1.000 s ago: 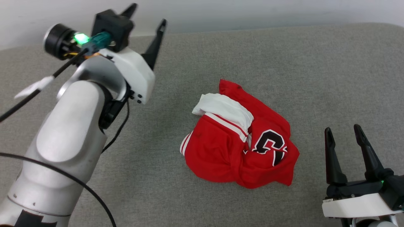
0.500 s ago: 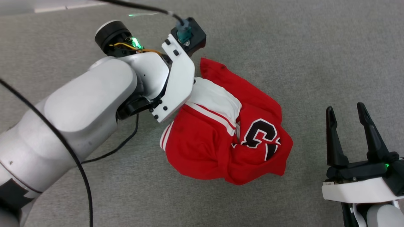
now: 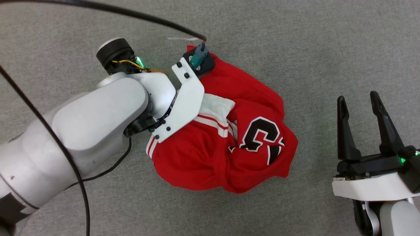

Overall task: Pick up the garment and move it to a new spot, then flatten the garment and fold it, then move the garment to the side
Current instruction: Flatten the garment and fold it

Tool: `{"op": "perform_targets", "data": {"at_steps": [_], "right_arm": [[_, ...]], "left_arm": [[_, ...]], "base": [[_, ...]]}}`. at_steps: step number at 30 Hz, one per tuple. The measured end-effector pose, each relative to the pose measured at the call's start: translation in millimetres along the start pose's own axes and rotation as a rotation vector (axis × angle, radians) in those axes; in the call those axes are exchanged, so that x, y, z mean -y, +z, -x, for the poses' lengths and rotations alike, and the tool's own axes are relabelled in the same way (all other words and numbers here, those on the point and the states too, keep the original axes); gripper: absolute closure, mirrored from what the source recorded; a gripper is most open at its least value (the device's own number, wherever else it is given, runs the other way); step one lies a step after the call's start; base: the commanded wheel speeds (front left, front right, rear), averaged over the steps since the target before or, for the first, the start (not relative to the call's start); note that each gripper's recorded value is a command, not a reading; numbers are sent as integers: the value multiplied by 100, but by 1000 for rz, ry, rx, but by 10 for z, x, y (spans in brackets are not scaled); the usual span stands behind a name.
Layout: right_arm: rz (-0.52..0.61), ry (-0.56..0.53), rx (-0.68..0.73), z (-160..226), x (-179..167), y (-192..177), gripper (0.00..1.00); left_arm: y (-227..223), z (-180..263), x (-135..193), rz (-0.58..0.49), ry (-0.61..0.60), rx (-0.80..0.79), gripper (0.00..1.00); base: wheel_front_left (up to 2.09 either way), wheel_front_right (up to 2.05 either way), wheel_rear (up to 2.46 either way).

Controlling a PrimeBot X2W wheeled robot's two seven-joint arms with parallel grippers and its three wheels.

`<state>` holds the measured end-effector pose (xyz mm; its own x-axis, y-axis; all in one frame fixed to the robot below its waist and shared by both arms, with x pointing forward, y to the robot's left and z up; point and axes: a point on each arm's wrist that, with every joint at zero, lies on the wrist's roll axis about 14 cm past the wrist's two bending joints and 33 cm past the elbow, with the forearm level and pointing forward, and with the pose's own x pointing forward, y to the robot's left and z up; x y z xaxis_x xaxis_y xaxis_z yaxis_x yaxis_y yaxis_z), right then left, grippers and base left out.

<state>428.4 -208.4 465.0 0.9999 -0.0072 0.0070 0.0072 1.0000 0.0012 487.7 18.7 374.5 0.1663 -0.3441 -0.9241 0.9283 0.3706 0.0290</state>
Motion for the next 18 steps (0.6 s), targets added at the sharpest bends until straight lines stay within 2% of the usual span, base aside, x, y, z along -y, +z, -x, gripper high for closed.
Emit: {"op": "perform_targets", "data": {"at_steps": [1, 2, 3, 8, 12, 13, 14, 18], "right_arm": [[2, -3, -1, -5, 10, -6, 0], [3, -4, -3, -6, 17, -12, 0], [3, -5, -4, -7, 18, -15, 0], [5, 4, 10, -17, -9, 31, 0], [6, 21, 29, -5, -68, 104, 0], [1, 42, 42, 20, -145, 155, 0], [2, 49, 45, 29, -170, 169, 0], [-6, 86, 59, 46, -300, 221, 0]], "left_arm": [[-17, -10, 11, -8, -1, -8, 0], [-37, -14, 20, -12, -3, -15, 23], [-46, -11, 28, -19, -2, -17, 100], [-29, 29, 133, -34, -11, 26, 100], [112, 191, 94, -23, 25, 150, 100], [182, 442, -83, 3, 92, 252, 100], [159, 523, -153, 23, 115, 276, 100], [-261, 824, -532, 144, 236, 288, 100]], "base": [[0, 0, 0], [0, 0, 0], [0, 0, 0], [0, 0, 0], [0, 0, 0], [0, 0, 0], [0, 0, 0], [0, 0, 0]]}}
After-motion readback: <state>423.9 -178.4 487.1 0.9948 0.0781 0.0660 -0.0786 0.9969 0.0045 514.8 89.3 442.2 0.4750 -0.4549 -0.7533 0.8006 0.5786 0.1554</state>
